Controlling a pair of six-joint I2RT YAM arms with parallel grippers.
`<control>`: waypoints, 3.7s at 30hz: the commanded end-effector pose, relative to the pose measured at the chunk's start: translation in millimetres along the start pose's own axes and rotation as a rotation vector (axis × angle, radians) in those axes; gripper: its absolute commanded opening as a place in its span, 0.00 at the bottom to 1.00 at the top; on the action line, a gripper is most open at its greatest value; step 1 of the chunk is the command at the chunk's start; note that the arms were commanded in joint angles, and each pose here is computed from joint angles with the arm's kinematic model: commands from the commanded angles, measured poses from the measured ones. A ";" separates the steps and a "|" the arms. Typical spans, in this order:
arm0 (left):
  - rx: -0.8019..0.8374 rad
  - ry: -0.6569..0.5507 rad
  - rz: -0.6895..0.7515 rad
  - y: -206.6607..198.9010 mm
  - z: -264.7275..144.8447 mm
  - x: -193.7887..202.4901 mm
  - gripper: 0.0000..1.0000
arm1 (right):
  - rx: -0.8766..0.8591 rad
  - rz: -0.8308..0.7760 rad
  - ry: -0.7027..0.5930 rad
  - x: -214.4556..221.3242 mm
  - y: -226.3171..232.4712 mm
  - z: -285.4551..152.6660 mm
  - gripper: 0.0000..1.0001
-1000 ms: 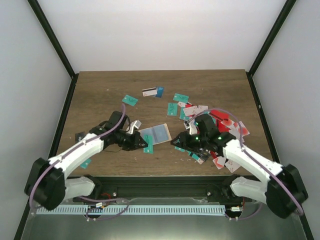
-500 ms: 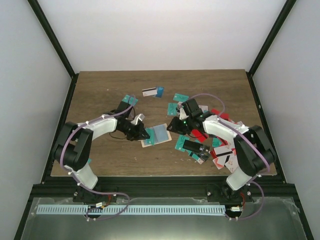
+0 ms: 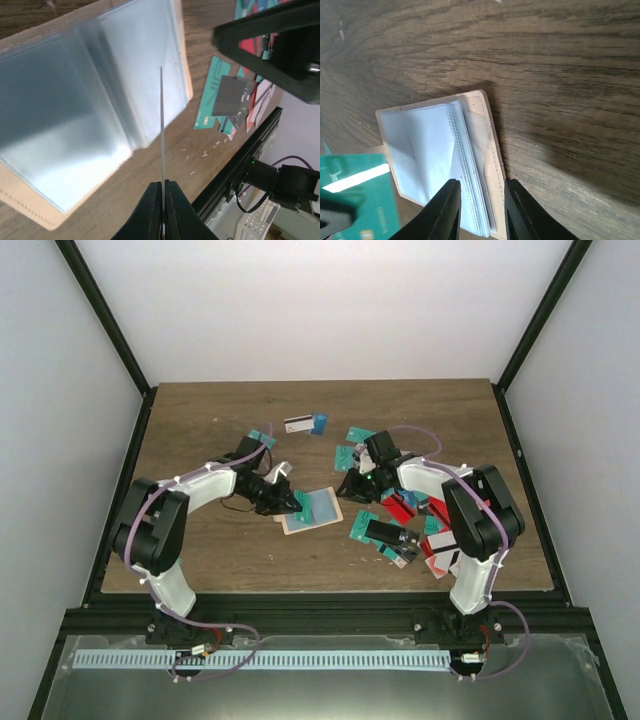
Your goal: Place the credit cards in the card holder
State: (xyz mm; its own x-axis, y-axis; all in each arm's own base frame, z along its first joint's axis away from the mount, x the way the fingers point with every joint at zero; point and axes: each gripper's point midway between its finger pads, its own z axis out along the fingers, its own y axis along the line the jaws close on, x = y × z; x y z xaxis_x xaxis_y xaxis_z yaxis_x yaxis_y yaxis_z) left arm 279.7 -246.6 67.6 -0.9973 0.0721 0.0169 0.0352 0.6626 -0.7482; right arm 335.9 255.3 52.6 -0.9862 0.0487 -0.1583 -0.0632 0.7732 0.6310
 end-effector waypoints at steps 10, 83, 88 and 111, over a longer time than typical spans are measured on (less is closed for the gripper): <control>-0.032 -0.020 -0.010 9.4 -12.5 9.2 0.04 | -0.076 0.016 0.043 -3.5 3.2 17.4 0.26; 0.104 -0.089 -0.170 15.5 28.5 -26.0 0.04 | -0.085 0.086 0.178 43.6 -28.9 42.7 0.19; 0.101 -0.097 -0.191 16.7 34.0 -26.0 0.04 | -0.087 0.088 0.184 47.7 -30.4 42.5 0.18; 0.027 -0.088 -0.170 11.7 45.8 -16.9 0.31 | -0.081 0.071 0.189 49.3 -31.6 41.1 0.16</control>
State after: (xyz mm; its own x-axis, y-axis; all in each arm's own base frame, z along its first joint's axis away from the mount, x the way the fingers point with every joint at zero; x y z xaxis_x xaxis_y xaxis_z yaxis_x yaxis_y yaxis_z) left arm 300.7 -279.6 32.4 -0.9911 -0.1017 0.0855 -0.1292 0.5872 -0.7991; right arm 317.4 274.9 21.9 -0.9973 -0.0244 -0.0693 -0.0690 0.6341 0.7701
